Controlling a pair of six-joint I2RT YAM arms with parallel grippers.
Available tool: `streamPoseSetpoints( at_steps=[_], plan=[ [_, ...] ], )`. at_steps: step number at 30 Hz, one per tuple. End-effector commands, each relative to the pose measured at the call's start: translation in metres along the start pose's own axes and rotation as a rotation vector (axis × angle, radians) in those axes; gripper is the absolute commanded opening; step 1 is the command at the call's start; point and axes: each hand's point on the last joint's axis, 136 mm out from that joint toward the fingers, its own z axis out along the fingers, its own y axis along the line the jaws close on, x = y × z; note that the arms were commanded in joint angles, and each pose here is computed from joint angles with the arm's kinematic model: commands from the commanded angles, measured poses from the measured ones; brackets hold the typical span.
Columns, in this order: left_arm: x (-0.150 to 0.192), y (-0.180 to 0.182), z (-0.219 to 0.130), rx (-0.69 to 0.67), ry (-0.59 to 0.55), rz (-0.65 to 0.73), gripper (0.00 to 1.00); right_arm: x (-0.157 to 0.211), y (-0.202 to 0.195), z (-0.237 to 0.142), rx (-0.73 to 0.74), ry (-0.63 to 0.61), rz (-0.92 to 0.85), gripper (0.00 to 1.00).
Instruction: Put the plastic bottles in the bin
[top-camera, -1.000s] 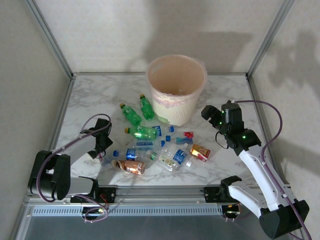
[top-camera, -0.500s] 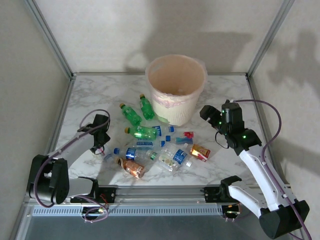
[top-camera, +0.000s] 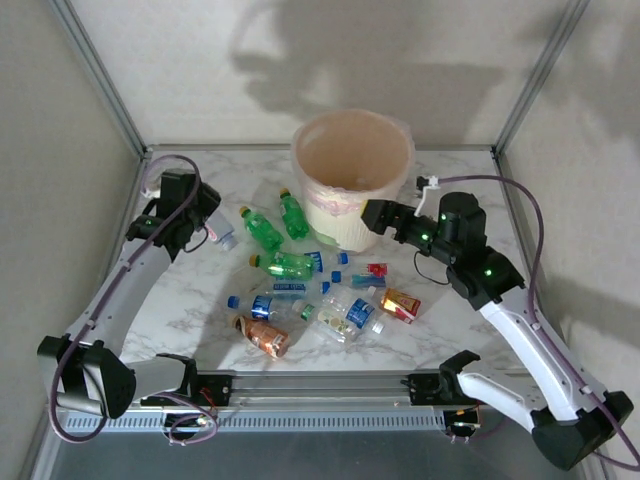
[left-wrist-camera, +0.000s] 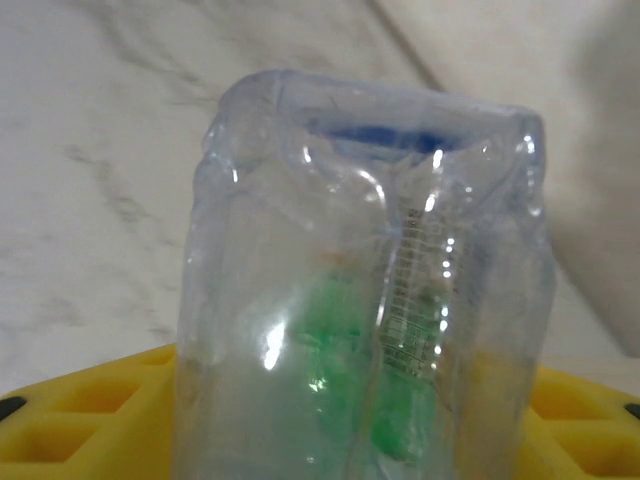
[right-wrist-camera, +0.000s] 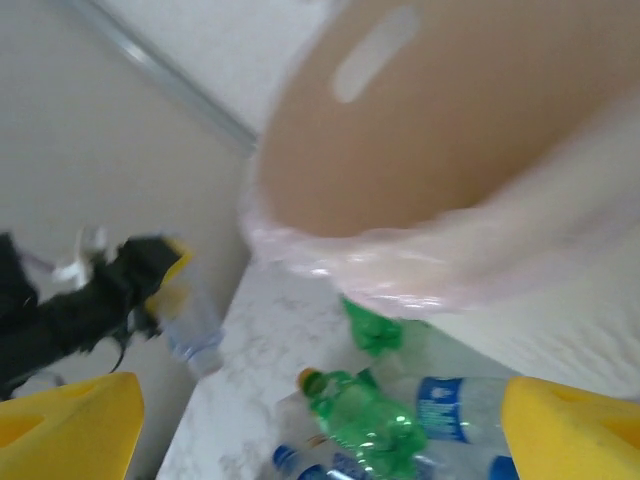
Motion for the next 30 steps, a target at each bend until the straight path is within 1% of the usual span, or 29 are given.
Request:
streamPoseSetpoints(
  at_steps=[1,2,5,7,11,14,17,21,24,26,28,30],
  plan=[
    [-0.005,-0.079,-0.021,0.297,0.046,-0.069,0.6,-0.008,0.048,0.009,-0.159,0.024,-0.097,0.93],
    [-0.003,-0.099,-0.029,0.365,0.065,-0.067,0.61,-0.005,0.056,0.014,-0.179,0.047,-0.116,0.94],
    [0.009,-0.147,-0.049,0.493,0.106,-0.008,0.63,-0.001,0.071,0.031,-0.207,0.1,-0.157,0.98],
    [0.022,-0.173,-0.061,0.561,0.153,0.026,0.63,0.0,0.074,0.043,-0.216,0.131,-0.165,0.99],
    [0.041,-0.212,-0.09,0.737,0.261,0.026,0.63,-0.006,0.092,0.058,-0.282,0.153,-0.182,0.99],
    [0.046,-0.228,-0.109,0.835,0.304,0.002,0.64,-0.012,0.107,0.064,-0.34,0.164,-0.196,0.99],
    [0.053,-0.239,-0.12,0.896,0.353,-0.018,0.65,-0.015,0.117,0.069,-0.38,0.18,-0.2,0.98],
    [0.063,-0.249,-0.133,0.962,0.404,-0.033,0.65,-0.018,0.115,0.078,-0.352,0.182,-0.2,0.98],
    [0.068,-0.258,-0.145,1.034,0.448,-0.055,0.65,-0.017,0.116,0.084,-0.348,0.204,-0.196,0.98],
    [0.069,-0.264,-0.154,1.079,0.469,-0.069,0.65,-0.018,0.113,0.086,-0.331,0.193,-0.197,0.98],
    [0.069,-0.268,-0.16,1.102,0.478,-0.074,0.65,-0.019,0.113,0.086,-0.329,0.188,-0.202,0.98],
    [0.071,-0.27,-0.161,1.106,0.482,-0.072,0.64,-0.021,0.115,0.086,-0.333,0.183,-0.207,0.95]
  ],
)
